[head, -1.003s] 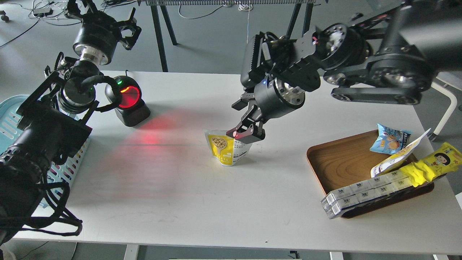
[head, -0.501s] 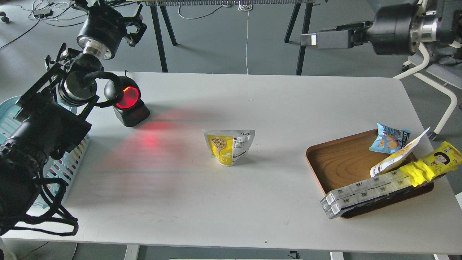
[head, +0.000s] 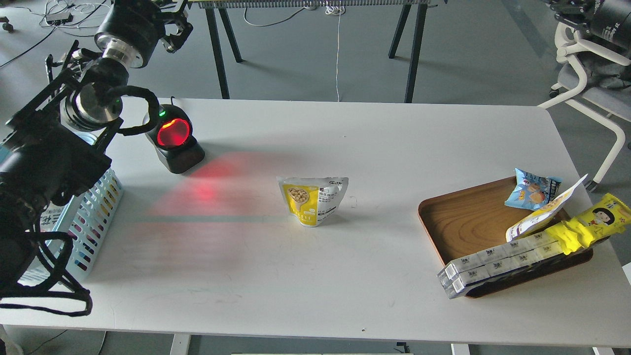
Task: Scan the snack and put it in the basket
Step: 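Withdraw the right arm and swing the left arm toward the packet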
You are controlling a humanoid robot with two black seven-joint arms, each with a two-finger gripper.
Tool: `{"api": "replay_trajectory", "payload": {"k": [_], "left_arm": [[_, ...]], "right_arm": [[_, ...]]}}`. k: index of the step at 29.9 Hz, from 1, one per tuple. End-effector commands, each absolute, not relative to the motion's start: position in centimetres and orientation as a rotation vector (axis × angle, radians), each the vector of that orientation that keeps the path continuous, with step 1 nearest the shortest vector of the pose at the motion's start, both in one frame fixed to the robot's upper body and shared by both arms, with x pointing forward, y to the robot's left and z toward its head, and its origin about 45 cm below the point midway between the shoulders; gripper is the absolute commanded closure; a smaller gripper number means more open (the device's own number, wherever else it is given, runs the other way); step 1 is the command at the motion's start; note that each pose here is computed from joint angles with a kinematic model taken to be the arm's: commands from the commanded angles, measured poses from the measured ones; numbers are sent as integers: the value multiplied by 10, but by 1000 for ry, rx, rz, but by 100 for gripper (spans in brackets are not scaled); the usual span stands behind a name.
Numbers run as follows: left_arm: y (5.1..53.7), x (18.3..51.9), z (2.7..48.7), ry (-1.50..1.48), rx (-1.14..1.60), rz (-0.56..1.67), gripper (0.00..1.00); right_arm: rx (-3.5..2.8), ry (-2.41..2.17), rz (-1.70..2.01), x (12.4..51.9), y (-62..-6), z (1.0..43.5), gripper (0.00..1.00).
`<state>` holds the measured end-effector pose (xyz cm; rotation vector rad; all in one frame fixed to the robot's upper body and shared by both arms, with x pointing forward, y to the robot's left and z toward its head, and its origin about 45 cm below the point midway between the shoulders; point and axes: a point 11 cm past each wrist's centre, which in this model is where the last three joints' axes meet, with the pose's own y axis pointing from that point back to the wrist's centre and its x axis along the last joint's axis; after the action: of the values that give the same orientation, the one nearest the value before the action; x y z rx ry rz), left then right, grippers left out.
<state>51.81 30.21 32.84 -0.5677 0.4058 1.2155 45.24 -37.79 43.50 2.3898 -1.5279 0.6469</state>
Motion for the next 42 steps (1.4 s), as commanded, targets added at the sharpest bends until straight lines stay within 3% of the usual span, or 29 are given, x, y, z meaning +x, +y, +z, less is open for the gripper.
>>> {"api": "replay_trajectory", "payload": {"k": [1, 3, 14, 18, 29, 42], "left_arm": [[310, 517, 340, 344, -511, 1189, 0], [309, 517, 353, 306, -491, 1149, 0], [312, 514, 402, 121, -367, 1069, 0], [295, 497, 410, -7, -198, 967, 0], [214, 437, 417, -461, 224, 595, 0], [108, 372, 399, -1081, 457, 160, 0]], "right_arm": [[2445, -1718, 548, 466, -384, 437, 10], [2481, -1824, 470, 476, -383, 433, 4], [2554, -2466, 132, 508, -409, 416, 3], [2475, -2675, -116, 513, -423, 385, 3], [2704, -2570, -302, 512, -416, 369, 1], [2767, -2573, -496, 501, -424, 341, 0]]}}
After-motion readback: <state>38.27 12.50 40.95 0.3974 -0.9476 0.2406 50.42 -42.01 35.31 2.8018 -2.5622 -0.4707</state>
